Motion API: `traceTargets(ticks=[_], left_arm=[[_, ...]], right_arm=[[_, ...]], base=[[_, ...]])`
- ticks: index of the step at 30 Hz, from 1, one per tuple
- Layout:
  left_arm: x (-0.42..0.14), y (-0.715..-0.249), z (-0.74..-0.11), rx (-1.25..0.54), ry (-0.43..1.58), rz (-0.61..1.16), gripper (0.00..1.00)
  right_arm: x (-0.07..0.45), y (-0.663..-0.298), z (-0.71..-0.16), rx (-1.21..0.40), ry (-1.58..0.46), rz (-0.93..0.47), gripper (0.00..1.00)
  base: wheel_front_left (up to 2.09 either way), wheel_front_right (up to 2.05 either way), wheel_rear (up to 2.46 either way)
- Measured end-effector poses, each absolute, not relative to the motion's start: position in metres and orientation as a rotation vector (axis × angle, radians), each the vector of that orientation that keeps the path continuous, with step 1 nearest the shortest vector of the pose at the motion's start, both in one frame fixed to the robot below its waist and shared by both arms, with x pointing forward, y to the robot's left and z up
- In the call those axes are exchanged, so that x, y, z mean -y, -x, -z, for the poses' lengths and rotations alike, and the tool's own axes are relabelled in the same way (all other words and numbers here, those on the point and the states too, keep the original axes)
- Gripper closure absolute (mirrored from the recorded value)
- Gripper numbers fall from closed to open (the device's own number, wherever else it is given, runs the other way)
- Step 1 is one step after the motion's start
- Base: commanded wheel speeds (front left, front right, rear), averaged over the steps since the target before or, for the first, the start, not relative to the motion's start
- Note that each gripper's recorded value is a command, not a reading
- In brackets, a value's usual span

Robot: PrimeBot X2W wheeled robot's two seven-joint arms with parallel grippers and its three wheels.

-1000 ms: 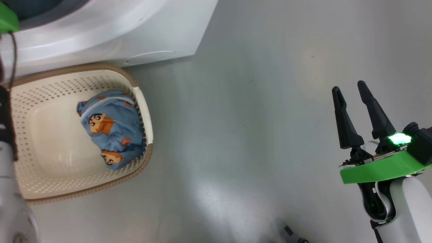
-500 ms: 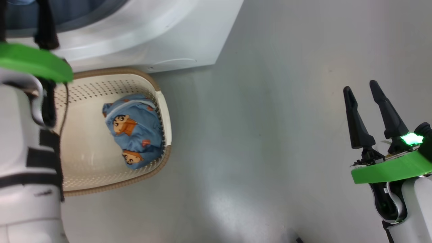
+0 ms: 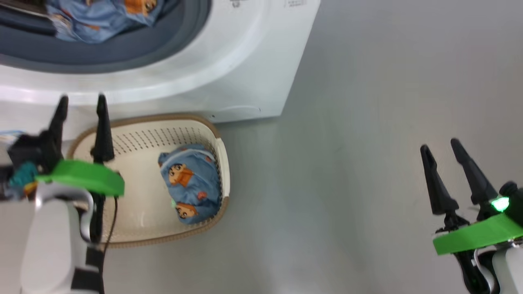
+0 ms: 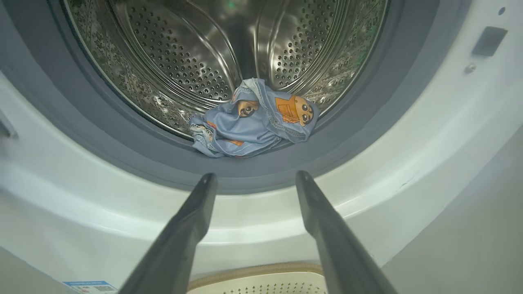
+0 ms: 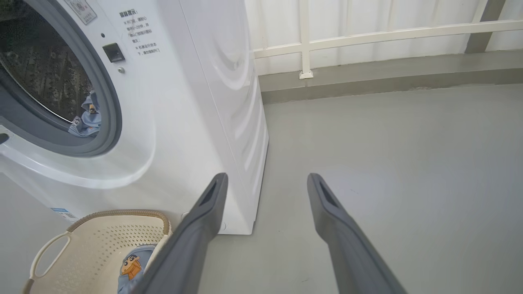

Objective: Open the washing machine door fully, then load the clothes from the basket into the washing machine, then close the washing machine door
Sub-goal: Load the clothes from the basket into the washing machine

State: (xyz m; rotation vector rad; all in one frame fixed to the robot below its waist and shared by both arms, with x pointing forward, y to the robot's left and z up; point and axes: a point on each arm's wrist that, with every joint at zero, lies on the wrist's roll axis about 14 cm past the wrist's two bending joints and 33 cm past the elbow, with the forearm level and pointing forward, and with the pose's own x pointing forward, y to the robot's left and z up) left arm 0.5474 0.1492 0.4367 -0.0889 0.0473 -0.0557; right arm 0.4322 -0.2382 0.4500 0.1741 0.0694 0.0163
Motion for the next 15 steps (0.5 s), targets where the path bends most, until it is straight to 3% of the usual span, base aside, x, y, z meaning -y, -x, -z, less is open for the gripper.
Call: traceTargets(ticks=[15], left_arm=[[-0.18, -0.445, -0.456, -0.05, 0.047, 0.011, 0.0]], right_arm=[[0.237, -0.38, -0.471, -0.049, -0.175, -0.024, 0.0]], base=[[0.0, 0.0, 0.0]])
